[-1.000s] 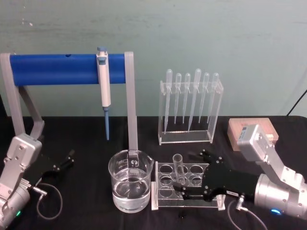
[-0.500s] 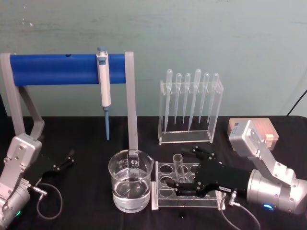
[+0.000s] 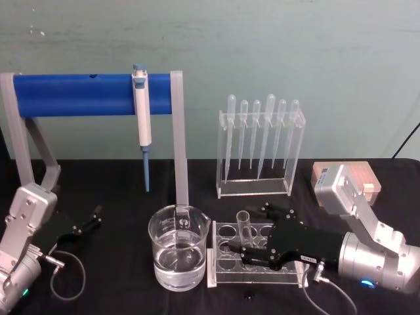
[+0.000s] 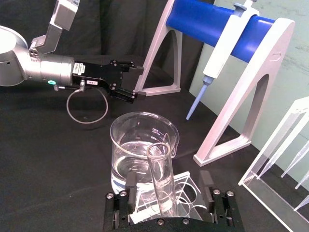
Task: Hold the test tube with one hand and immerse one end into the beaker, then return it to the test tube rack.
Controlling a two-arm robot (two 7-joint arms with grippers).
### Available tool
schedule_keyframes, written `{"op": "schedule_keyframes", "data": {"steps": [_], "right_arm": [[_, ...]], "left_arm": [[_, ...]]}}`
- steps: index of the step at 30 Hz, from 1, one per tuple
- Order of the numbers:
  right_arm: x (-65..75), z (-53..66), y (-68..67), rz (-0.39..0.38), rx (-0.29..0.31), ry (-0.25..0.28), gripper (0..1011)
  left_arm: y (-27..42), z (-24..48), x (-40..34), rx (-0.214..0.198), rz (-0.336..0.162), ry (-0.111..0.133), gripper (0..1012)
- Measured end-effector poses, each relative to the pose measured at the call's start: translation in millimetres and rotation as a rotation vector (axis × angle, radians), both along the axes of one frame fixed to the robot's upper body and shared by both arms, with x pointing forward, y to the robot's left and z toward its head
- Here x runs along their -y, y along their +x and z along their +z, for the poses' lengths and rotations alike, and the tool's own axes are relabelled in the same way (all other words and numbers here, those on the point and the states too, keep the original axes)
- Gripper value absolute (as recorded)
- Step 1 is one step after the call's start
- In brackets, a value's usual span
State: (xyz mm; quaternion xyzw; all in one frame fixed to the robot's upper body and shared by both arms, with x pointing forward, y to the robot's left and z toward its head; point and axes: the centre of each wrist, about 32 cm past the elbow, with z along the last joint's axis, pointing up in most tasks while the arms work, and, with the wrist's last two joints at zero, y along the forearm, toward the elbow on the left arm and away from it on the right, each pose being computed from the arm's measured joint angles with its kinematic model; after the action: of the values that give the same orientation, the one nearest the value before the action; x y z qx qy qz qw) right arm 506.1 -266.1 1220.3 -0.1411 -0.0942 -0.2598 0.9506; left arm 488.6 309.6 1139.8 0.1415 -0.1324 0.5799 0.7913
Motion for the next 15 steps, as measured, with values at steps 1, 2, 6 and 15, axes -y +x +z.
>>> {"op": "schedule_keyframes", "data": {"steps": [1,2,6,15], "right_arm": [[0.0,0.0,0.0,0.0,0.0,0.0,820],[0.1,0.0,-0.1,-0.001,0.0,0.0,768],[0.2,0.1,-0.1,-0.002,0.001,0.001,654],[0.5,0.2,-0.3,-0.003,0.001,0.001,370]], "left_arm": [[0.0,0.0,0.0,0.0,0.0,0.0,1000],[0.0,0.0,0.0,0.0,0.0,0.0,1000],[0.0,0.0,0.0,0.0,0.0,0.0,1000],[0.0,0.0,0.0,0.0,0.0,0.0,1000]]}}
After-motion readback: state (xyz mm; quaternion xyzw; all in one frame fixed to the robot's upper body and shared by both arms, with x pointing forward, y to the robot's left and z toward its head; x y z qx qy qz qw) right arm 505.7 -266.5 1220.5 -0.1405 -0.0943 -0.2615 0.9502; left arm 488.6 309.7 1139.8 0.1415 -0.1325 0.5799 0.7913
